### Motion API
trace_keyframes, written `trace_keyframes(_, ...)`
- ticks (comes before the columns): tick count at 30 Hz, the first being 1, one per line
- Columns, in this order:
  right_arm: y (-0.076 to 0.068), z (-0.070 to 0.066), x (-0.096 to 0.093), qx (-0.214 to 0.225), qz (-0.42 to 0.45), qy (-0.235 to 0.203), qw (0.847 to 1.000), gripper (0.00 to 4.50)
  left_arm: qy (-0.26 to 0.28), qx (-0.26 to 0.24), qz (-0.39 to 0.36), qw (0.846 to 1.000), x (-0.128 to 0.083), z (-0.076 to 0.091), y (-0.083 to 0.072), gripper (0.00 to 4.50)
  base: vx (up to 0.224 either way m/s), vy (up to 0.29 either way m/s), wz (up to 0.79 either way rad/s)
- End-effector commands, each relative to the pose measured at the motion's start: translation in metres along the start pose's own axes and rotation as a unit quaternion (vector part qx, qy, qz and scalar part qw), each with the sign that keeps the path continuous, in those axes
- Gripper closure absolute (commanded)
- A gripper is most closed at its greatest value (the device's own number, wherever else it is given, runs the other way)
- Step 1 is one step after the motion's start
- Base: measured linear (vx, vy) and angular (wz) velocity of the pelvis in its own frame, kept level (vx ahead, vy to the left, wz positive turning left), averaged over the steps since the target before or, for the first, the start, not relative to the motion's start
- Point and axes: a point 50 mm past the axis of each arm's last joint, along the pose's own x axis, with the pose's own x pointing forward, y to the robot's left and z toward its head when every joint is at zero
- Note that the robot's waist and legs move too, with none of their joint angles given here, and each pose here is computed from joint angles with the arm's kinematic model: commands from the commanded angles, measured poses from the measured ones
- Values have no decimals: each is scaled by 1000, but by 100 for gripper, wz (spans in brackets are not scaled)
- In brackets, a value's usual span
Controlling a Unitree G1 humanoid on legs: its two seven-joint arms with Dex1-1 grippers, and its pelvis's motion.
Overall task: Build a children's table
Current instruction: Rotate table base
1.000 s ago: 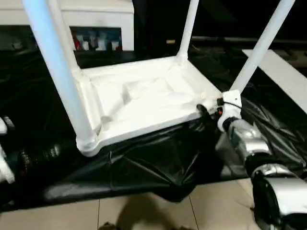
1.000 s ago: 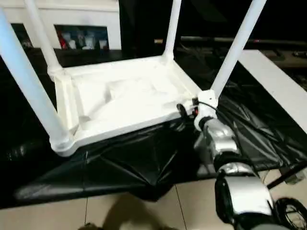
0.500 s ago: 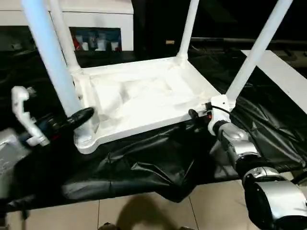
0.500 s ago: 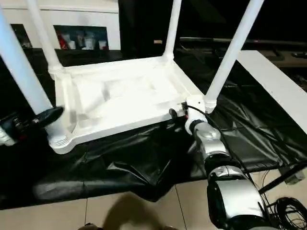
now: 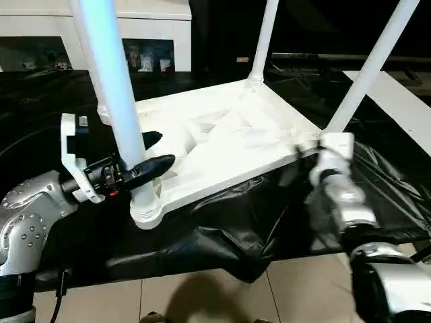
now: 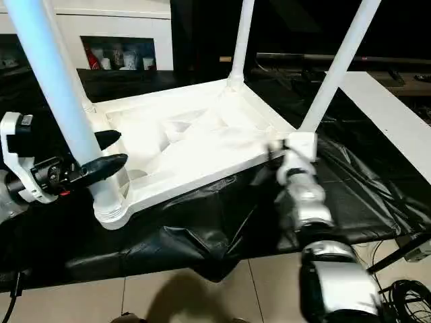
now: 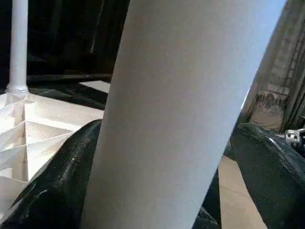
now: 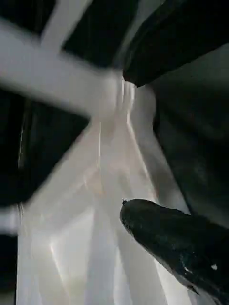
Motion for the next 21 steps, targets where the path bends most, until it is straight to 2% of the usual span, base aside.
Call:
trace_keyframes(1, -4, -12, -3, -1, -12, 29, 1000, 20, 0, 4, -31, 1000, 10, 3, -6, 0, 0, 0, 0)
trace_keyframes(3, -3, -15, -4, 1, -4, 38, 999, 20, 2, 3, -38, 999, 12, 2, -8, 0, 0, 0, 0)
trace_keyframes(7, 14, -18, -4, -8, 62, 56, 996, 20, 10, 0, -69, 998, 22, 2, -17, 0, 0, 0, 0)
trace_keyframes(13, 45, -8, 0, -19, 145, 48, 988, 20, 31, -11, -139, 990, 43, -6, -36, 0, 0, 0, 0)
trace_keyframes(15, 49, -6, -1, -23, 155, 43, 987, 20, 30, -13, -147, 989, 47, -7, -39, 0, 0, 0, 0)
trace_keyframes(18, 67, -3, -2, -28, 199, 37, 979, 20, 38, -19, -174, 984, 60, -14, -48, 0, 0, 0, 0)
trace_keyframes(21, 75, -2, -3, -29, 217, 32, 975, 20, 42, -22, -184, 982, 64, -17, -51, 0, 0, 0, 0)
